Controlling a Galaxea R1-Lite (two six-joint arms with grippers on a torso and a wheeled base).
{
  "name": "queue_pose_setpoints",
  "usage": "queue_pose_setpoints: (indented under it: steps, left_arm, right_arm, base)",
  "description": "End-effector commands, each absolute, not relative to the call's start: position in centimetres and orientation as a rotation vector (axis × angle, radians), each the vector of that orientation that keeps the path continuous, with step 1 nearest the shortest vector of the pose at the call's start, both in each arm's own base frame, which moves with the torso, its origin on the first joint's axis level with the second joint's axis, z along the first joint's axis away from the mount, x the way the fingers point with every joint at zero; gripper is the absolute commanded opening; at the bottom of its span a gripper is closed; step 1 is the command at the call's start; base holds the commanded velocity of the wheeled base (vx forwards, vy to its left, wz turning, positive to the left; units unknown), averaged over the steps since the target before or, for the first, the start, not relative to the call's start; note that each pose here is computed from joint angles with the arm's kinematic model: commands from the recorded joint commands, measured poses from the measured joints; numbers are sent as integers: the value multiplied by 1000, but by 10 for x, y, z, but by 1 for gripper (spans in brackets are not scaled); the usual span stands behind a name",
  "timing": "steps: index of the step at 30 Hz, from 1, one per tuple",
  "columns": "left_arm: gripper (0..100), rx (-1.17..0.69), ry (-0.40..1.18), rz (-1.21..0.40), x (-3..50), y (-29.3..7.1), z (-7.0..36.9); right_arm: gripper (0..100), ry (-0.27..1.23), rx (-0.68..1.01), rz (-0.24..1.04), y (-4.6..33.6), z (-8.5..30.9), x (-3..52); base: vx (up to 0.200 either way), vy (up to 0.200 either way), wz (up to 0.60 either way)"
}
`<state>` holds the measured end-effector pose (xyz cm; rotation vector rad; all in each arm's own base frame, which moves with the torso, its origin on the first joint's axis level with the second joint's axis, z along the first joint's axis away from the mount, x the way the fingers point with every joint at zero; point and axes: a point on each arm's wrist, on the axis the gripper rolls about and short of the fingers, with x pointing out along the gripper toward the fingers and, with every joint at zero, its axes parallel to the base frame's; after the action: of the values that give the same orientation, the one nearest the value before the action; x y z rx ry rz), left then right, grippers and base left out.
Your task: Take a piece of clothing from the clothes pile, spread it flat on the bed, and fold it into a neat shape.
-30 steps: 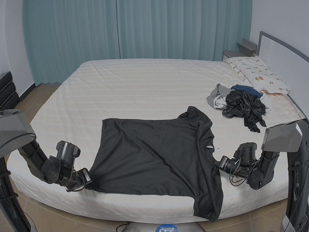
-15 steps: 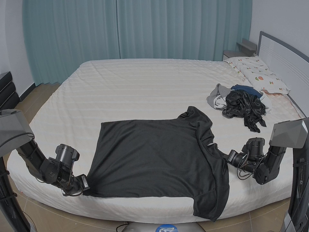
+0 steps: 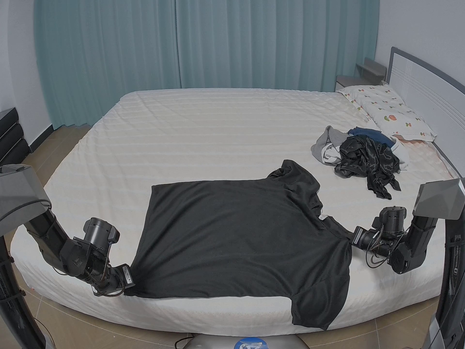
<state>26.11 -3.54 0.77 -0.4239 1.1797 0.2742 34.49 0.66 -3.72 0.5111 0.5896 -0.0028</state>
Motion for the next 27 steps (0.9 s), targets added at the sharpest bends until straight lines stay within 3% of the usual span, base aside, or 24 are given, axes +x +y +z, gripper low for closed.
queue_pose_setpoints:
  steps: [1,21,22,27]
  left_arm:
    - [0,-423,1181,276,261,-35,7]
    - [0,-398,1208,270,257,-35,10]
    - [0,-398,1208,270,257,-35,10]
    - [0,-399,1209,269,257,-35,10]
  right_arm:
    - [0,584,512,-25,-1,-37,345]
    - [0,603,456,-33,-6,-39,342]
    - [100,601,459,-29,-6,-39,342]
    - [100,552,473,-23,-8,-22,341]
  base:
    - [0,0,0]
    - [0,0,0]
    - [0,0,0]
    - [0,0,0]
